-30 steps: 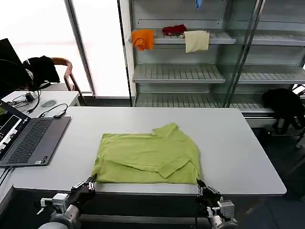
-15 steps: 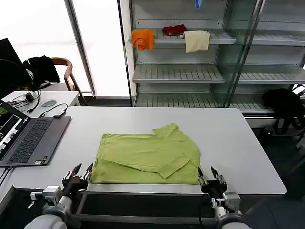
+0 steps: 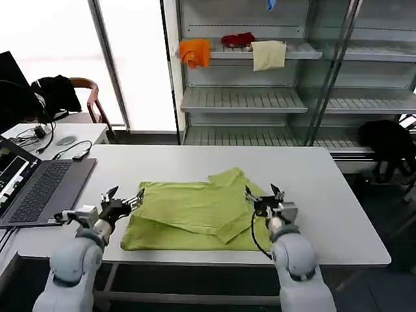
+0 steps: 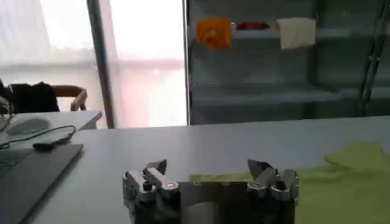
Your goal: Fold and organize the clothes.
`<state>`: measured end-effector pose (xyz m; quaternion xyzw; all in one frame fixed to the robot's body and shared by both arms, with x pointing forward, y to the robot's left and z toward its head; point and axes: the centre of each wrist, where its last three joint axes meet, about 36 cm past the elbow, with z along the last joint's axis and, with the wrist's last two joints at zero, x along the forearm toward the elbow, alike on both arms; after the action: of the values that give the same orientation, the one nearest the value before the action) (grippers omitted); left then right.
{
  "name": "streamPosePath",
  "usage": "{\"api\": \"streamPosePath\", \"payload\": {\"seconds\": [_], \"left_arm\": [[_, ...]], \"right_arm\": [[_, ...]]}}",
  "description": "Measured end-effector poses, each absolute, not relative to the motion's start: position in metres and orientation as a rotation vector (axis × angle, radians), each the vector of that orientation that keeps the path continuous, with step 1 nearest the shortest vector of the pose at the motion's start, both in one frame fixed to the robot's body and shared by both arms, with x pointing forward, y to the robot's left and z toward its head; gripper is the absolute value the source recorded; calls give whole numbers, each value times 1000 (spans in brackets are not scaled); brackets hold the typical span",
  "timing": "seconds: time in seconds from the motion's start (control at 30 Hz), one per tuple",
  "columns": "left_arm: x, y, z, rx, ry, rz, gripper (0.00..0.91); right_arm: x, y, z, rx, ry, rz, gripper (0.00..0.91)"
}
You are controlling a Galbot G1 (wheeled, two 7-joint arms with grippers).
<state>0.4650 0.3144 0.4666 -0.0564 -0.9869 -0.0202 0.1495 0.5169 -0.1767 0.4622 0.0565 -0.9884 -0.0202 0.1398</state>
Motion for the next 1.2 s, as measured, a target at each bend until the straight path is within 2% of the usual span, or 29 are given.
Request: {"api": "streamPosePath", "payload": {"seconds": [0.43, 0.5, 0.57, 0.63, 0.67, 0.7, 0.73, 0.77, 0.8, 0.83, 0.87, 0.93, 0.97, 1.03, 1.07, 1.2], "left_arm": [[549, 328, 440, -179, -2718, -114, 907], [556, 330, 435, -171, -2700, -118, 907], [561, 331, 430, -169, -2681, -122, 907], [565, 333, 427, -167, -2669, -125, 816], [566, 333, 426, -166, -2665, -127, 786], [568, 334, 425, -166, -2661, -129, 715], [569, 334, 424, -165, -2656, -130, 685], [570, 334, 423, -164, -2653, -132, 625], [571, 334, 423, -166, -2650, -133, 595], [572, 334, 422, -169, -2648, -133, 484], [572, 334, 422, -169, -2647, -134, 453], [573, 334, 421, -175, -2644, -135, 343], [573, 334, 420, -178, -2643, -135, 252], [573, 333, 420, -187, -2641, -136, 131], [573, 333, 420, -189, -2640, -137, 0], [573, 331, 420, -201, -2639, -141, 0]], "right_arm": [[616, -164, 452, 148, -2745, -22, 907], [623, -164, 449, 146, -2729, -9, 846], [628, -163, 446, 147, -2713, 4, 705], [633, -162, 442, 151, -2696, 19, 635], [634, -162, 440, 151, -2690, 27, 574], [636, -161, 438, 153, -2682, 37, 494], [637, -160, 437, 156, -2677, 43, 453], [638, -160, 436, 158, -2673, 49, 272], [639, -159, 435, 162, -2670, 58, 202], [640, -159, 435, 166, -2667, 65, 60], [640, -158, 434, 171, -2664, 73, 0], [640, -157, 432, 182, -2660, 87, 0], [640, -157, 431, 187, -2658, 91, 0], [639, -156, 430, 201, -2654, 98, 0], [639, -155, 429, 207, -2652, 100, 0], [636, -154, 427, 226, -2650, 100, 0]]}}
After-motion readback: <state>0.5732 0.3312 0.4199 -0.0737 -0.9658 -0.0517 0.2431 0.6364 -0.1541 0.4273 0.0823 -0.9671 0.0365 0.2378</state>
